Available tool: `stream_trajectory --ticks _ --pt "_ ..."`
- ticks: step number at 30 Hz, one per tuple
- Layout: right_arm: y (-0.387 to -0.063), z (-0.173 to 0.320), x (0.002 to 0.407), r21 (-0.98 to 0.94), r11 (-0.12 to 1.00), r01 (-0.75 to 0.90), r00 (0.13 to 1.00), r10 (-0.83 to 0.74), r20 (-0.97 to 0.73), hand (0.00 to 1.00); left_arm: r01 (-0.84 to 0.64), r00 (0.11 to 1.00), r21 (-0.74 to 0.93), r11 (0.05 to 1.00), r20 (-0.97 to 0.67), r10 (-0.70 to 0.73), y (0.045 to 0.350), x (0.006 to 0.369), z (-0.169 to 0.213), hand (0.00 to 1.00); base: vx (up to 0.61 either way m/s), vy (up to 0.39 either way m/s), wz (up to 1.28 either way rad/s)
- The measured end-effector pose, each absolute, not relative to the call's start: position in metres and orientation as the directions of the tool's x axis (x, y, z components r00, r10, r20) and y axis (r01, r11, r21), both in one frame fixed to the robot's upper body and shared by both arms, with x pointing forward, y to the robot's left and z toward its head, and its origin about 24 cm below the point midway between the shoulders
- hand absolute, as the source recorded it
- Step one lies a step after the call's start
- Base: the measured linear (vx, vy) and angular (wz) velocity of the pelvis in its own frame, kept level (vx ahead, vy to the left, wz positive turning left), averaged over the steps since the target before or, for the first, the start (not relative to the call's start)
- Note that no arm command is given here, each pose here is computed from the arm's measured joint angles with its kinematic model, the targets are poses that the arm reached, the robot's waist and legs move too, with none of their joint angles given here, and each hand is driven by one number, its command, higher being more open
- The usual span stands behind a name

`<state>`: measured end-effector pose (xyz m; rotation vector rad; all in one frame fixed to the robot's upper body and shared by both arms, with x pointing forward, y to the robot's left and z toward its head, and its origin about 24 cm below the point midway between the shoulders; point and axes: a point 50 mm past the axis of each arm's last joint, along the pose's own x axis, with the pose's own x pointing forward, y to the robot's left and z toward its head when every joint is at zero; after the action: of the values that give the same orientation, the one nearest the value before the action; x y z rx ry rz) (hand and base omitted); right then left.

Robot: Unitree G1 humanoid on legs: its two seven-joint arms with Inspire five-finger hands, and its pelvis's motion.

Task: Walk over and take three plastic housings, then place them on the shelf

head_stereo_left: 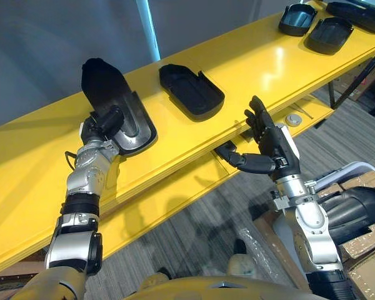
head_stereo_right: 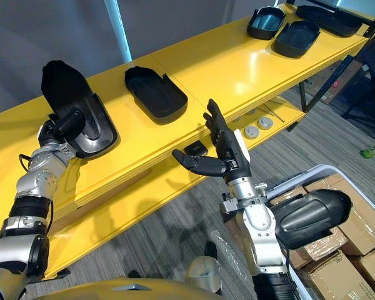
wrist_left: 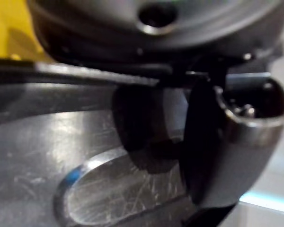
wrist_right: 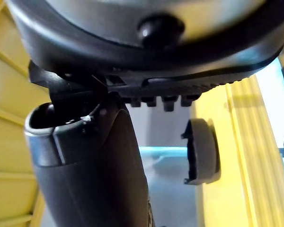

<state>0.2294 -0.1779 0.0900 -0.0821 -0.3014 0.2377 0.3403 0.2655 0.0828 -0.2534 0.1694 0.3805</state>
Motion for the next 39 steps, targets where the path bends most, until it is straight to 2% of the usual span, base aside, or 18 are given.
stream_trajectory --ticks 14,25,33,39 --pt "-0.17 0.097 0.235 -0.093 0.965 -0.245 0.92 0.262 0.29 1.0 -0.43 0.886 -0.073 0.9 -0.228 0.404 0.287 0.347 0.093 1.0 -0.02 -0.019 -0.01" --pt "-0.164 0.095 0.235 -0.075 0.966 -0.248 0.922 0.259 0.287 1.0 -0.54 0.822 -0.058 0.839 -0.247 0.512 0.297 0.345 0.093 1.0 0.0 0.0 0.0" --pt "-0.164 0.095 0.235 -0.066 0.969 -0.24 0.924 0.249 0.289 1.0 -0.53 0.824 0.022 0.848 -0.224 0.521 0.296 0.346 0.093 1.0 0.0 0.0 0.0" --pt "-0.154 0.093 0.235 -0.036 0.965 -0.259 0.921 0.258 0.291 1.0 -0.495 0.857 -0.055 0.867 -0.193 0.477 0.292 0.344 0.095 1.0 -0.01 -0.009 0.05"
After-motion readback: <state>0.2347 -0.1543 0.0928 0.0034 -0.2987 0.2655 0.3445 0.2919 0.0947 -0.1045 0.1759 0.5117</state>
